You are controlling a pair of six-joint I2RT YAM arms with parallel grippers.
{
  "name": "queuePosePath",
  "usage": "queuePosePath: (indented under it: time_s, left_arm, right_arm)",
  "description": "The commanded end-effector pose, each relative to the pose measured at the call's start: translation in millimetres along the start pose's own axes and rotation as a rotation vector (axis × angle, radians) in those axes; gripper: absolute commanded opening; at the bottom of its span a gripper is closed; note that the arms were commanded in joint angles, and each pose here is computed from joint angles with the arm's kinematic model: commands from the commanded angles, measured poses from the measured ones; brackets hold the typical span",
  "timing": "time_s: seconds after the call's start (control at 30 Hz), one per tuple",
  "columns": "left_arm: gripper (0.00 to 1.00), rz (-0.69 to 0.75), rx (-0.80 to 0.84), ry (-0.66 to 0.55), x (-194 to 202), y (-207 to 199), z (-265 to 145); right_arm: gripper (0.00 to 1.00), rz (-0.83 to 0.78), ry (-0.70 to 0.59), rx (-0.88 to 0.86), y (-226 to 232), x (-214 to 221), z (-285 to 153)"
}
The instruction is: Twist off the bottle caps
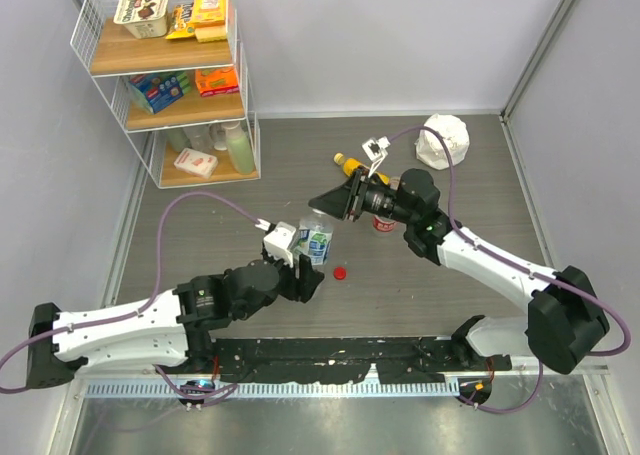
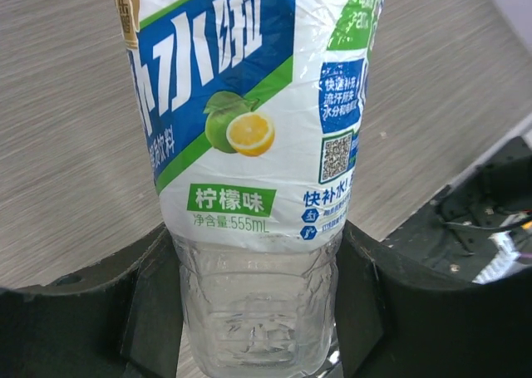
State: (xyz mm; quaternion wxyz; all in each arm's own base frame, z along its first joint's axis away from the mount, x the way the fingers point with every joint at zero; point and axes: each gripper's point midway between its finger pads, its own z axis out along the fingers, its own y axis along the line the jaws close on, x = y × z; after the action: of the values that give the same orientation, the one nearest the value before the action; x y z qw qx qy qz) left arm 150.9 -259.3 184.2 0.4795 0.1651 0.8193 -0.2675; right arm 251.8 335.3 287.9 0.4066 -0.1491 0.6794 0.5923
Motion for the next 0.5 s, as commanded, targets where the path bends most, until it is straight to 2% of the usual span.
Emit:
queuePosePath:
  time_s: [0.0, 0.13, 0.47]
  left_arm:
    - [0.0, -0.012, 0.262, -0.027, -8.1, -46.0, -8.3]
    - [0.0, -0.026, 0.386, -0.059, -13.1, -65.5, -16.2]
    - [0.0, -0.084, 0.28, -0.088, -8.7, -37.5, -17.8]
  right_arm:
    - [0.02, -0.133, -0.076, -0.247, 64.8, -29.2, -14.3]
    - [0.02, -0.149, -0.082, -0.302, 75.9, -29.5, -19.5]
    - [0.02, -0.177, -0.119, -0.193, 67.7, -41.6, -22.1]
